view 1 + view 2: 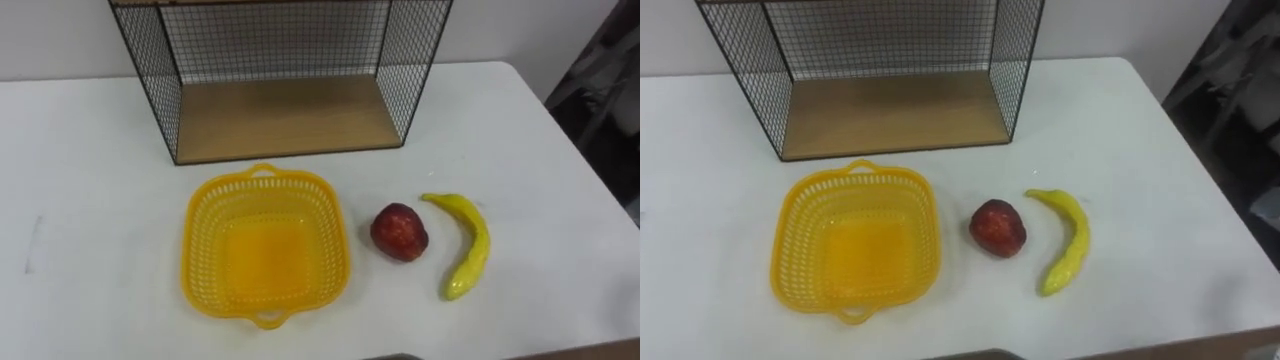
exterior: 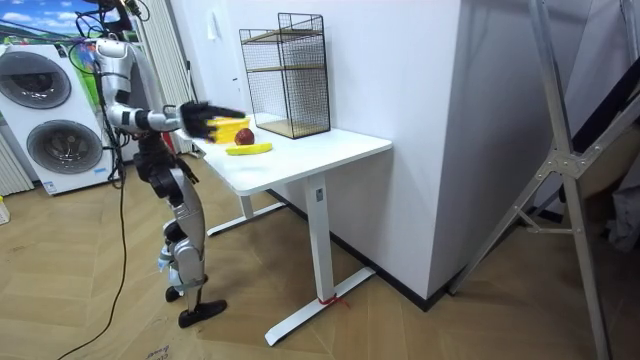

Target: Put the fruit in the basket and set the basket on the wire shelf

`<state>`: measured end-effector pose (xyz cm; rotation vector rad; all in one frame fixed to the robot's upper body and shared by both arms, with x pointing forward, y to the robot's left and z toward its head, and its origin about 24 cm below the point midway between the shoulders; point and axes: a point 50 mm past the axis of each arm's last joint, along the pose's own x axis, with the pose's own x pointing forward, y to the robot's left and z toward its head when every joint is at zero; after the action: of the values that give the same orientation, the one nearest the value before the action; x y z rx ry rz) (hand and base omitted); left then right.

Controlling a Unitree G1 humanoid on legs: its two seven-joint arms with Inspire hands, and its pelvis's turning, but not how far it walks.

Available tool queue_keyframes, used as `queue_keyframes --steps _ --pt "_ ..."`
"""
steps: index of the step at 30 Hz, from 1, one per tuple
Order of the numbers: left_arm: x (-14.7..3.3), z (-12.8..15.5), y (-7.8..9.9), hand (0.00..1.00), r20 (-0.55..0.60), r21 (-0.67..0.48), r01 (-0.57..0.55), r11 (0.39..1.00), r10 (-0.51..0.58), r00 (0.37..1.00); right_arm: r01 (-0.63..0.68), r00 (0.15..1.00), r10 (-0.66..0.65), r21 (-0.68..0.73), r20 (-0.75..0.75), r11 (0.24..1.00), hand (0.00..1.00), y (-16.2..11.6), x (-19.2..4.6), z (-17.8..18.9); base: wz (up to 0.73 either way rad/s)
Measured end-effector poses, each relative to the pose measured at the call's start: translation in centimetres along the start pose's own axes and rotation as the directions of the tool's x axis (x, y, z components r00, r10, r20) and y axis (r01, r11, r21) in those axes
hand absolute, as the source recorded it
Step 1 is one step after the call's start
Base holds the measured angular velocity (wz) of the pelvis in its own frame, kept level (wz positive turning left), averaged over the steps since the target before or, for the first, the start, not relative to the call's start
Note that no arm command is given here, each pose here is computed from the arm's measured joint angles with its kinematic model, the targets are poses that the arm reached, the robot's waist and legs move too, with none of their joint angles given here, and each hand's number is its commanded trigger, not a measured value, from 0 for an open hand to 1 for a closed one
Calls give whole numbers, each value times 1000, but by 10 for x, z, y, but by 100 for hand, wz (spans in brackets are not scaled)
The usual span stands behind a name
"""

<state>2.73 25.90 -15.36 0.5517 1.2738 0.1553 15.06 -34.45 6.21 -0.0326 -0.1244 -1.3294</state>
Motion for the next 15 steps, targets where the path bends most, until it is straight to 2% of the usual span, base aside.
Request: queue_keyframes --steps 4,7,9,15 --pt "0 4 -2 0 15 26 24 999 -24 1000 -217 975 217 -9 51 976 0 27 -14 8 0" --pt "0 6 -2 0 23 26 40 999 -40 999 -389 920 390 -25 31 921 0 44 -26 6 5" --pt "-1 4 -6 0 20 46 64 997 -65 998 -507 862 507 -16 22 862 0 60 -35 6 0" --pt "-2 0 -10 0 8 63 91 994 -92 996 -728 686 728 -8 -3 686 0 82 -62 1 3"
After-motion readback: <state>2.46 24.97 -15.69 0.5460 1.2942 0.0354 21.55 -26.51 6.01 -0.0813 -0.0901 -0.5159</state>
